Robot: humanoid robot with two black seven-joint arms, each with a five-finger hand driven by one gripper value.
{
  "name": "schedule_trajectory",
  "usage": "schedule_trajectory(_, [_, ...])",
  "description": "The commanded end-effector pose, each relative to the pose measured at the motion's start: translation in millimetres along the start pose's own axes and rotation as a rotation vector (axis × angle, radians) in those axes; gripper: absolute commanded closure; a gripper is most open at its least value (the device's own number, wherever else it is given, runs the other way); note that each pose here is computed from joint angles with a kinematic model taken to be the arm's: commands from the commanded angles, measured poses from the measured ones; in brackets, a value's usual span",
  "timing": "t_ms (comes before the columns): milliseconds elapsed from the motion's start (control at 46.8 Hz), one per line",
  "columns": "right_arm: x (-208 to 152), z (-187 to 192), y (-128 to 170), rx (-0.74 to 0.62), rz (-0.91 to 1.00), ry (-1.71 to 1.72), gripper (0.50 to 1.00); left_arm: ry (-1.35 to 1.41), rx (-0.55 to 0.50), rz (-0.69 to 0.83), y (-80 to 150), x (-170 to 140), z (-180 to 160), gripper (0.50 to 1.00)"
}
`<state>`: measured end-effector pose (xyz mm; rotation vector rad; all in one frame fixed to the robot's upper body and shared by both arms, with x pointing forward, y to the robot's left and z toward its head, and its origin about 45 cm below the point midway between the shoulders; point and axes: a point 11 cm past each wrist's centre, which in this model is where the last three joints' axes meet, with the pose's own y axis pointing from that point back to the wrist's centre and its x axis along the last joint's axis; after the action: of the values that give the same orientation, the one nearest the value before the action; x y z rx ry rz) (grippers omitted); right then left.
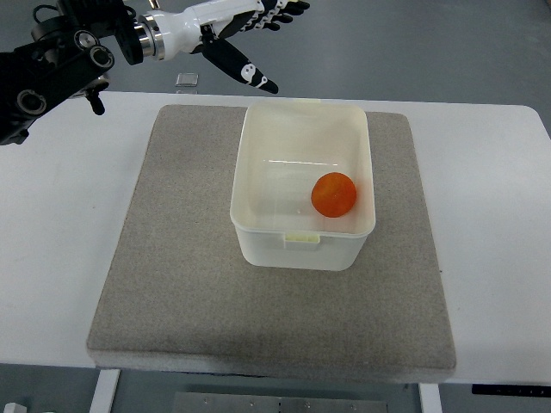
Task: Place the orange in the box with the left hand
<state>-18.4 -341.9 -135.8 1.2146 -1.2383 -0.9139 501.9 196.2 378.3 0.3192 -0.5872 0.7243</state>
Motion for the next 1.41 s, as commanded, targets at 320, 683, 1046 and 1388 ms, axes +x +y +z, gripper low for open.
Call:
schedule_trajectory(320, [0.0,0.0,0.0,0.0,0.0,0.001,0.568,0.5,0.035,0.29,47.7,19.5,-84.6,0.506])
schedule_trajectory(683, [0.0,0.0,0.0,0.0,0.0,0.001,0.568,0.821,0.036,0.388,88.5,9.2,-141.5,0.506])
schedule_trajectory(1046, [-20.7,-0.6,1.7,0.0,-0.076,-0.008,0.57,1.211,0.03,0.364,90.0,1.5,-148.0,0.506])
schedule_trajectory(1388, [-29.8,0.0,2.8,-0.002,-0.132,-0.02,0.568,1.317,0.002,0.396,102.8,0.7,-157.4,0.506])
